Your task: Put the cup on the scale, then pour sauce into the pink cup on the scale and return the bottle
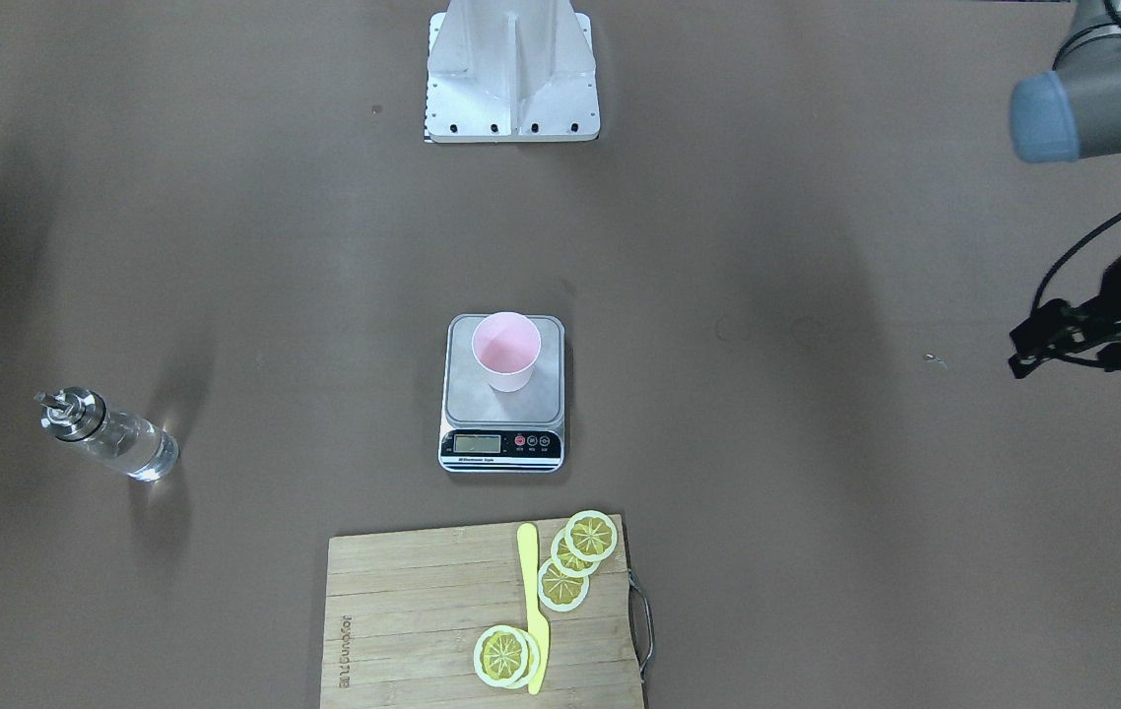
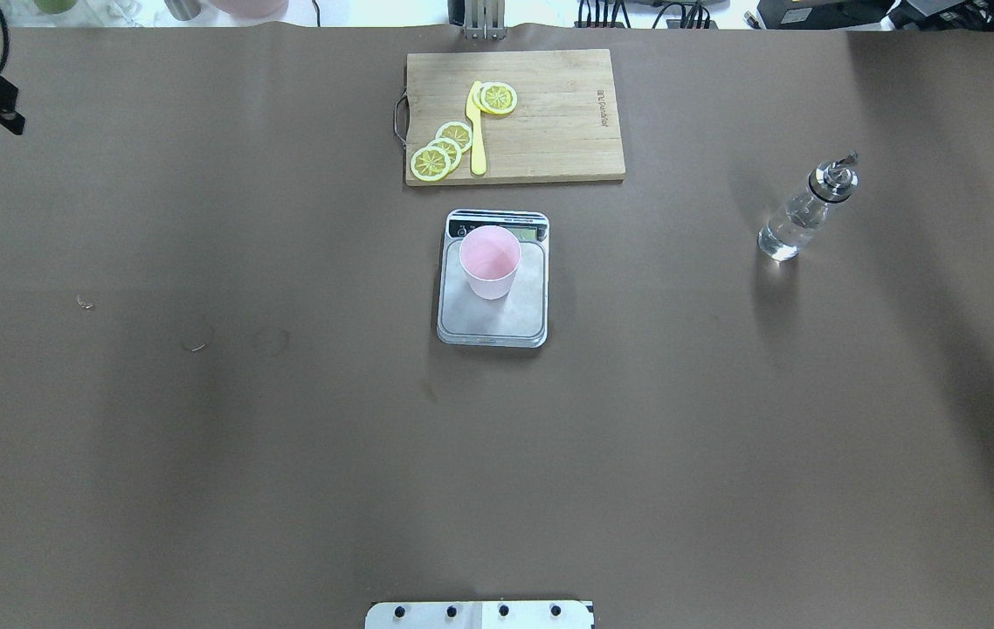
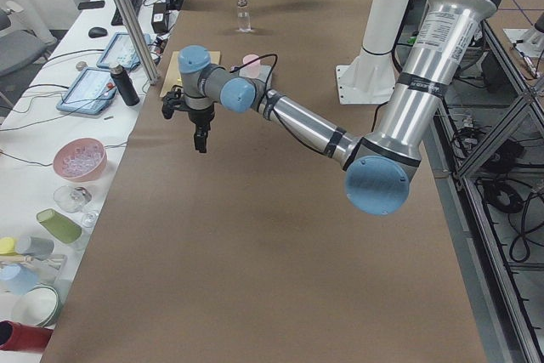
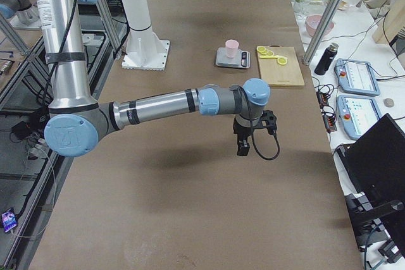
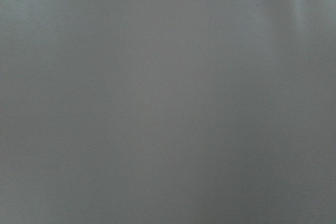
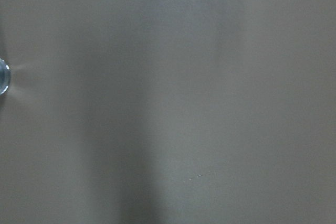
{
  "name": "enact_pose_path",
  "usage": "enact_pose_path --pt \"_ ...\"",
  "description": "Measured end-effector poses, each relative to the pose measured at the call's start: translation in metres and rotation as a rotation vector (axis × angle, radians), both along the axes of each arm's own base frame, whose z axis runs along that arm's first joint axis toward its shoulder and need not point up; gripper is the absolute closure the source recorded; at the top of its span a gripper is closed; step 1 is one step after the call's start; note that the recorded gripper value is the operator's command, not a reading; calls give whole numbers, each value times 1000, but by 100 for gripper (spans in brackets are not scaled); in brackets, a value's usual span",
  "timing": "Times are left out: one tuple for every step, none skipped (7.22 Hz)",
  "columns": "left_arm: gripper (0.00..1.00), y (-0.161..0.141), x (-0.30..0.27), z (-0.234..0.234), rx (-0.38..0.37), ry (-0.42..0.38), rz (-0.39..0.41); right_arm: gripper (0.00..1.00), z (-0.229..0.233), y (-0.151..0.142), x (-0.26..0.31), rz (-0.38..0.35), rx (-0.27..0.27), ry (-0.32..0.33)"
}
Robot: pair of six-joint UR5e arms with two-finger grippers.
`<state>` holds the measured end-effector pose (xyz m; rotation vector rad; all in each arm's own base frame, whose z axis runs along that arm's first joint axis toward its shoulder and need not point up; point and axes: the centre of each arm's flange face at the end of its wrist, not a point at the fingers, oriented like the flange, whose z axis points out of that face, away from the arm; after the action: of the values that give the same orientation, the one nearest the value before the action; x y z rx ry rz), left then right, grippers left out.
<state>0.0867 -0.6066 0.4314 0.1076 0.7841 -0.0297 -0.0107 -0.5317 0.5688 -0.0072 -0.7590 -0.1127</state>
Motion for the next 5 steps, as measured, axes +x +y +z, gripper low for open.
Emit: enact_pose_path --pt "1 -4 -49 32 26 -20 28 0 9 1 1 4 -22 0" --pt "1 -4 -94 71 39 -38 50 0 15 4 2 9 -37 -2" --pt "1 3 -129 107 36 -47 58 0 21 9 7 17 -52 -14" --pt "1 15 -145 133 30 -48 58 0 24 13 16 38 -64 -40" --pt "1 27 -150 152 20 -48 57 0 25 17 30 68 -75 -74"
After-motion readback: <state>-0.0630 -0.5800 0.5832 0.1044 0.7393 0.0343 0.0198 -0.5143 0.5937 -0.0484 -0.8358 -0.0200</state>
